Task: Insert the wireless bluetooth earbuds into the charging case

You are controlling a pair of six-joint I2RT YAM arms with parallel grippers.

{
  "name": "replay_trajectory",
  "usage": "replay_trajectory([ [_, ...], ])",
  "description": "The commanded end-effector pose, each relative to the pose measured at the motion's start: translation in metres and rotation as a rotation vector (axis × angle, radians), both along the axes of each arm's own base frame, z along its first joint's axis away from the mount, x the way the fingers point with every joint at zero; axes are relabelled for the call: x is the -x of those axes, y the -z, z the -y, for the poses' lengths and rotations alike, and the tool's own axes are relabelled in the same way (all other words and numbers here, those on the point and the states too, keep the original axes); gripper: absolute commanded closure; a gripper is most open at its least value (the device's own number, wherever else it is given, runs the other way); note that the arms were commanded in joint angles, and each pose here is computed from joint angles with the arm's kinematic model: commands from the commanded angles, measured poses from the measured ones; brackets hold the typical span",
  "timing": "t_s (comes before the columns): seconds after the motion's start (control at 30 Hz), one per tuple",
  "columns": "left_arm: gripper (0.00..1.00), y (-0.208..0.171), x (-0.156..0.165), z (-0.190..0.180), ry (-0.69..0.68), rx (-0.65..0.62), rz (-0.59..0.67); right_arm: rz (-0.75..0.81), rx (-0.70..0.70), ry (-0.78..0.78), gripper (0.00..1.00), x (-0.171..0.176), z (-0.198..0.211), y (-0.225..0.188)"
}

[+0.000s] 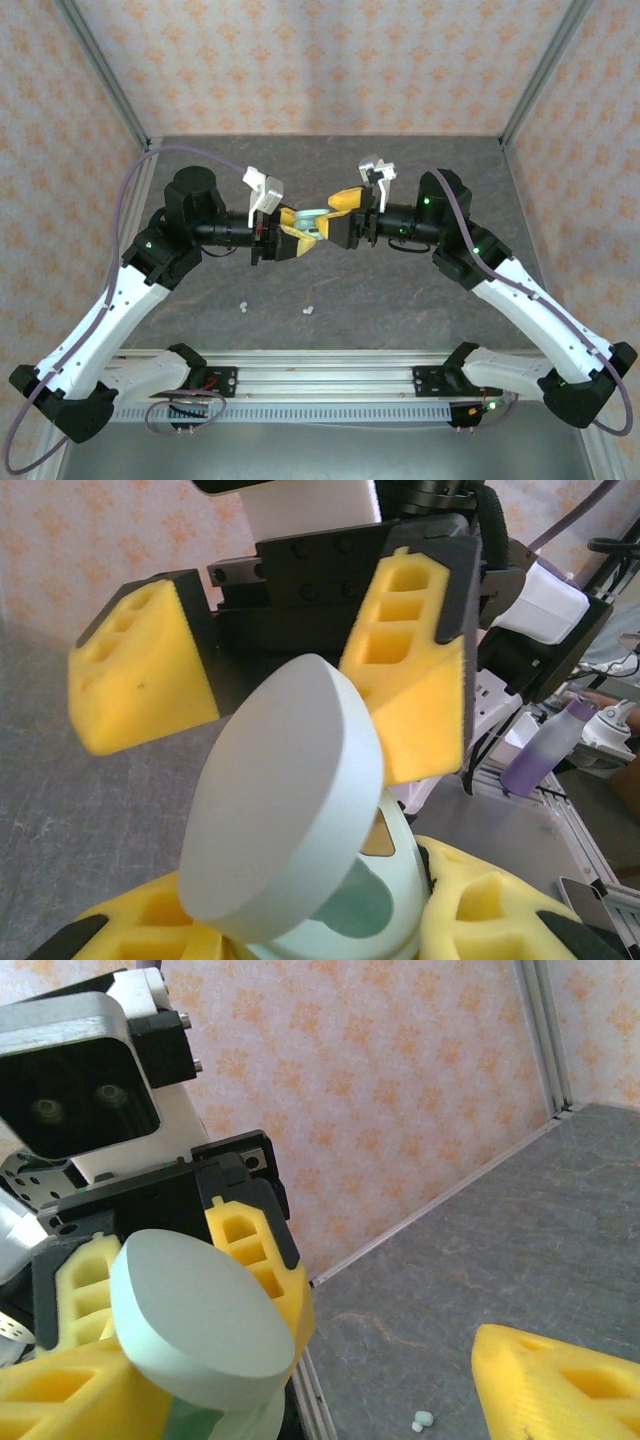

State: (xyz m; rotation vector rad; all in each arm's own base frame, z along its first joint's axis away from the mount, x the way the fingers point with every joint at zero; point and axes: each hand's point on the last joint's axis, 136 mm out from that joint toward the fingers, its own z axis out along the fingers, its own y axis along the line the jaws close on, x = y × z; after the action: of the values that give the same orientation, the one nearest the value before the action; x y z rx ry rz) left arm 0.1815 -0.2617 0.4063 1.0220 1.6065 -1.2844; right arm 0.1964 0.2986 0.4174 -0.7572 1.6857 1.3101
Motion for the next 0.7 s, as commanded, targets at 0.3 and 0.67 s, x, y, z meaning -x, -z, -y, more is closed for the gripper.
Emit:
replay_trajectory([
  [0.3, 0.77, -0.005, 0.011, 0.001, 0.05, 0.008, 0.031, 0.071, -0.125, -0.065, 0.62, 0.007, -0.006, -0.034],
  [0.67, 0.52, 0.001, 0.006, -0.007, -0.025, -0.032, 0.076, 0.183, -0.135, -0.043, 0.86, 0.005, -0.003, -0.038],
])
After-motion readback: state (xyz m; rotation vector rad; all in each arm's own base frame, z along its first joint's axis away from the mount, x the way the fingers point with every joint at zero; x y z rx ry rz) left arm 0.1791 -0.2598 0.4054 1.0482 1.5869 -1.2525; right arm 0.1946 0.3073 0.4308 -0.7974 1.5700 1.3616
